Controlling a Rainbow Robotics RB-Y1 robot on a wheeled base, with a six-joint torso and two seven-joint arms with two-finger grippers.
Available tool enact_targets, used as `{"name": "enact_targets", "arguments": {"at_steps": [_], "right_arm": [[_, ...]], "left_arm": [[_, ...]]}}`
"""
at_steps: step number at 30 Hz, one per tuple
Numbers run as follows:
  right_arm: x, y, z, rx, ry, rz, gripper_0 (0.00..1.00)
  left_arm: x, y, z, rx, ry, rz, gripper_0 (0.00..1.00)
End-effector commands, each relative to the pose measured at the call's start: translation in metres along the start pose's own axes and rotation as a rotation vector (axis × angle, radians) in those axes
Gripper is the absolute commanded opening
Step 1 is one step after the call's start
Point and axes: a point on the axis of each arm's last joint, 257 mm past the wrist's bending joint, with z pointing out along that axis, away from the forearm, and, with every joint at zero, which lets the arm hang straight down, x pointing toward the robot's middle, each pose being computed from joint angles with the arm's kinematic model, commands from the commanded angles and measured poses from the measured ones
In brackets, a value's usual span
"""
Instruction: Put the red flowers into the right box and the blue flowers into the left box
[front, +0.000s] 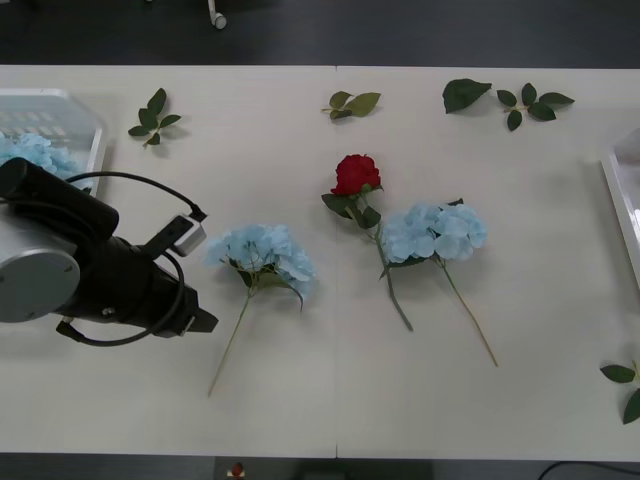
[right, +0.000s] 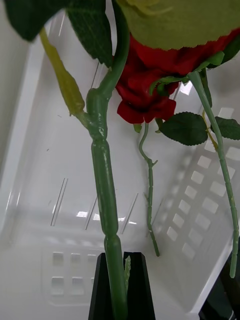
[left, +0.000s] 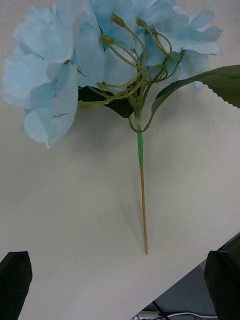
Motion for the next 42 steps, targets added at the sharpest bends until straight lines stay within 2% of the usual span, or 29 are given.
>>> {"name": "enact_targets", "arguments": {"at_steps": [1, 12, 19, 21, 22, 23, 24, 26, 28, 31, 32, 33, 34, 35, 36, 37, 39, 42], "right_arm": [[0.004, -0.022, 0.014, 0.065, -0.009, 0.027, 0.00], [0.038, -0.058, 0.044, 0.176, 0.006, 0.086, 0.00], [0.041, -0.048, 0.059, 0.156, -0.009, 0.125, 0.01], [0.040, -0.046, 0.060, 0.153, -0.012, 0.128, 0.13], [0.040, -0.046, 0.060, 0.149, -0.012, 0.128, 0.31], [0.040, -0.045, 0.061, 0.147, -0.014, 0.128, 0.39], [0.039, -0.043, 0.061, 0.144, -0.015, 0.127, 0.54], [0.040, -0.042, 0.061, 0.140, -0.013, 0.125, 0.71], [0.037, -0.041, 0.061, 0.137, -0.019, 0.119, 0.78], [0.030, -0.036, 0.060, 0.126, -0.032, 0.107, 0.82], [0.028, -0.034, 0.060, 0.119, -0.037, 0.106, 0.83], [0.025, -0.031, 0.059, 0.109, -0.040, 0.105, 0.83], [0.022, -0.025, 0.058, 0.090, -0.043, 0.106, 0.85], [0.020, -0.022, 0.057, 0.077, -0.046, 0.108, 0.85], [0.014, -0.012, 0.054, 0.043, -0.050, 0.108, 0.85], [0.005, -0.001, 0.048, 0.011, -0.056, 0.101, 0.85], [-0.009, 0.017, 0.039, -0.043, -0.068, 0.091, 0.85], [-0.040, 0.051, 0.016, -0.127, -0.103, 0.044, 0.85]], "left_arm": [[-0.006, 0.000, 0.009, -0.032, -0.014, 0.058, 1.00], [-0.021, -0.018, 0.056, -0.006, 0.001, 0.031, 1.00], [-0.029, -0.017, 0.069, -0.060, -0.009, 0.044, 1.00], [-0.028, -0.016, 0.072, -0.068, -0.005, 0.043, 1.00], [-0.029, -0.018, 0.077, -0.063, -0.003, 0.037, 1.00], [-0.029, -0.017, 0.079, -0.066, -0.003, 0.035, 1.00], [-0.029, -0.018, 0.084, -0.063, -0.001, 0.029, 1.00], [-0.029, -0.019, 0.091, -0.062, 0.003, 0.025, 1.00], [-0.031, -0.022, 0.097, -0.057, -0.002, 0.026, 1.00], [-0.033, -0.025, 0.101, -0.055, -0.004, 0.024, 1.00], [-0.034, -0.026, 0.101, -0.056, -0.006, 0.024, 0.93], [-0.033, -0.026, 0.102, -0.055, -0.005, 0.023, 0.81], [-0.033, -0.027, 0.102, -0.056, -0.004, 0.027, 0.58], [-0.032, -0.026, 0.103, -0.057, -0.002, 0.026, 0.46], [-0.032, -0.027, 0.103, -0.059, -0.003, 0.027, 0.19], [-0.033, -0.026, 0.103, -0.062, -0.005, 0.027, 0.05], [-0.032, -0.024, 0.103, -0.069, -0.002, 0.030, 0.00], [-0.032, -0.023, 0.104, -0.076, -0.003, 0.037, 0.00]]}}
